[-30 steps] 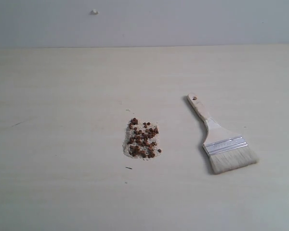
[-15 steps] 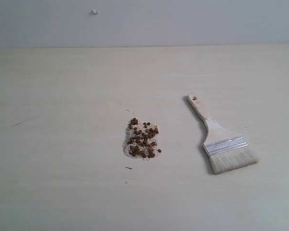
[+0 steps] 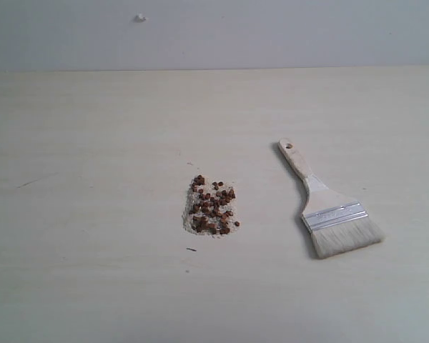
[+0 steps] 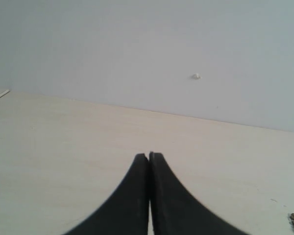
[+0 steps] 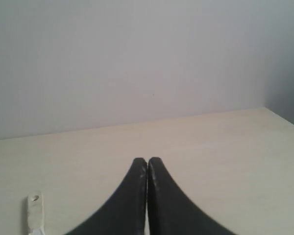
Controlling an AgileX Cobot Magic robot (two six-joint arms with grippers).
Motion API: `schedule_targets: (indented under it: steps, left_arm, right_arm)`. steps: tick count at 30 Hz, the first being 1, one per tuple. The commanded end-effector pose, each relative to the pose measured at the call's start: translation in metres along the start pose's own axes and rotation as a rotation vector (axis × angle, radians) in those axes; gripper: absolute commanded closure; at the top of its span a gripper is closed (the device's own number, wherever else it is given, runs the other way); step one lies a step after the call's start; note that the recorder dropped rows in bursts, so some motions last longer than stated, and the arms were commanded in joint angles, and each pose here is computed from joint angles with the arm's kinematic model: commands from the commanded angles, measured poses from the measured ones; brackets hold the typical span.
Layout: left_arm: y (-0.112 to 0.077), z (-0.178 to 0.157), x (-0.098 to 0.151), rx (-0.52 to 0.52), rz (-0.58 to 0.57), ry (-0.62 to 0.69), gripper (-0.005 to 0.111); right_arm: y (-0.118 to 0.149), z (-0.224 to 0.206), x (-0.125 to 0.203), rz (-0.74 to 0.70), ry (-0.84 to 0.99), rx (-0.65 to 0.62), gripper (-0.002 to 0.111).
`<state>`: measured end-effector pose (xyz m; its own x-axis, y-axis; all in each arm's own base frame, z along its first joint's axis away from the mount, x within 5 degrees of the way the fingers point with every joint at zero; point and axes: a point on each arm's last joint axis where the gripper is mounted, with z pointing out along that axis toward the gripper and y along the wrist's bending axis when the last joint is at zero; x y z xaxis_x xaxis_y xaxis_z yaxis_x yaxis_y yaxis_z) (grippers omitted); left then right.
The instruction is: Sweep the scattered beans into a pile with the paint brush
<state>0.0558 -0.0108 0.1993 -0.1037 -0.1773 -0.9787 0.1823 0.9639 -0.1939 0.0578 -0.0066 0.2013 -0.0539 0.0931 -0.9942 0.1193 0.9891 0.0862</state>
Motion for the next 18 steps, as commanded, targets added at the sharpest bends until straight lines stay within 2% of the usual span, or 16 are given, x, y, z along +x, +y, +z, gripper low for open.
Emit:
schedule_targets:
  steps: [1, 9, 18]
  left_arm:
    - [-0.0007, -0.0006, -0.0006, 0.011, 0.002, -0.008, 0.107]
    - [-0.0007, -0.0006, -0.0006, 0.011, 0.002, -0.008, 0.107]
    - [-0.0007, -0.0006, -0.0006, 0.011, 0.002, -0.008, 0.107]
  right_arm:
    - [-0.0019, -0.0018, 0.0036, -0.017, 0.017, 0.022, 0.108]
    - [-0.0032, -0.0025, 0.0122, -0.016, 0.113, 0.035, 0.108]
    - [-0.0032, -0.0025, 0.0128, -0.003, 0.119, 0.036, 0.108]
